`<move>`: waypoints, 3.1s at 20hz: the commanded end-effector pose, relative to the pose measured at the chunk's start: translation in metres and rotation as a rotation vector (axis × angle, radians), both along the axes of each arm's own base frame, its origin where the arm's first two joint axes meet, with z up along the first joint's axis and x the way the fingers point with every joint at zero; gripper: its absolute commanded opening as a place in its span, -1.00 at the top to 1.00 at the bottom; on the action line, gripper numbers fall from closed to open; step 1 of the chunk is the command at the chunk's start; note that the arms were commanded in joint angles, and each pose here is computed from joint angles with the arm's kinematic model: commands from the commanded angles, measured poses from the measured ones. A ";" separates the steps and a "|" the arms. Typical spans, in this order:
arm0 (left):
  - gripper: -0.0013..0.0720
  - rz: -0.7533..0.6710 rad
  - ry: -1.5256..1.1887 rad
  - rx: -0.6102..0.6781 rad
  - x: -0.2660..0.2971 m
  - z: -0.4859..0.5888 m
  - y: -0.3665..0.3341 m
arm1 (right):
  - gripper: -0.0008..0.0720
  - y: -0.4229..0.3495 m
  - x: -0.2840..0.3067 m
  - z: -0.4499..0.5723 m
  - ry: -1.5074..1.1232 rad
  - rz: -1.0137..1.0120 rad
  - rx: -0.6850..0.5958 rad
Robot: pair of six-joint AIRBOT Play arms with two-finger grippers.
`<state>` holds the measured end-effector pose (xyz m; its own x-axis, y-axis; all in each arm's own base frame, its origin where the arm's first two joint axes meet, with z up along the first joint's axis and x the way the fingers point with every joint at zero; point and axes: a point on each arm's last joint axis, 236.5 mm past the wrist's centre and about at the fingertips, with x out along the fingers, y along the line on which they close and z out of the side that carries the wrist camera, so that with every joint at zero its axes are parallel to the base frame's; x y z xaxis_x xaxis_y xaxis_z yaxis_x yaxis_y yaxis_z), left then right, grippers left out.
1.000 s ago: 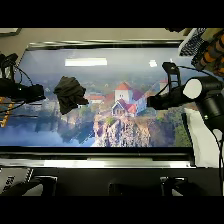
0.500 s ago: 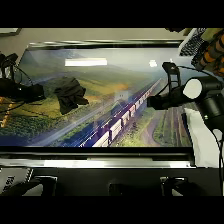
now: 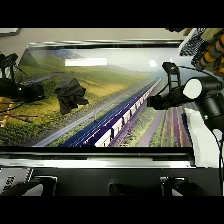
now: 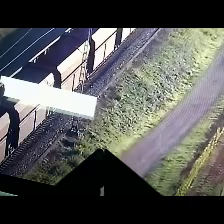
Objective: Fold the clothes and pants, and hang the long-sleeved shirts on hangers.
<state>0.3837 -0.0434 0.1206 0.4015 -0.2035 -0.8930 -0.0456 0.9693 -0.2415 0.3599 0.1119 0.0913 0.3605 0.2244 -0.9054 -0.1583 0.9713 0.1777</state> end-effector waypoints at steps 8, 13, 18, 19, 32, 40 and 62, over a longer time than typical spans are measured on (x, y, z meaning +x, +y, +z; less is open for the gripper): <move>0.92 0.000 0.000 0.000 0.000 0.000 0.000 | 0.89 0.000 0.002 0.001 -0.008 -0.001 0.001; 0.92 0.002 -0.008 0.000 0.002 0.000 0.000 | 0.89 0.002 0.017 0.009 -0.079 -0.012 0.013; -1.00 0.029 -0.053 -0.003 0.025 -0.006 0.003 | 0.89 0.002 0.017 0.008 -0.077 -0.012 0.012; -1.00 0.045 -0.106 -0.004 0.043 -0.006 0.005 | 0.89 0.002 0.017 0.009 -0.079 -0.012 0.013; -0.09 0.219 -0.045 -0.085 0.151 -0.187 0.007 | 0.89 0.025 0.005 0.010 -0.025 0.004 0.119; 0.92 -0.101 -0.121 -0.408 0.126 -0.028 -0.120 | 0.87 0.025 -0.002 0.011 0.009 -0.025 0.136; 0.01 -0.282 0.039 -0.514 0.059 -0.040 -0.266 | 0.03 -0.083 -0.074 0.093 -0.149 -0.506 -0.012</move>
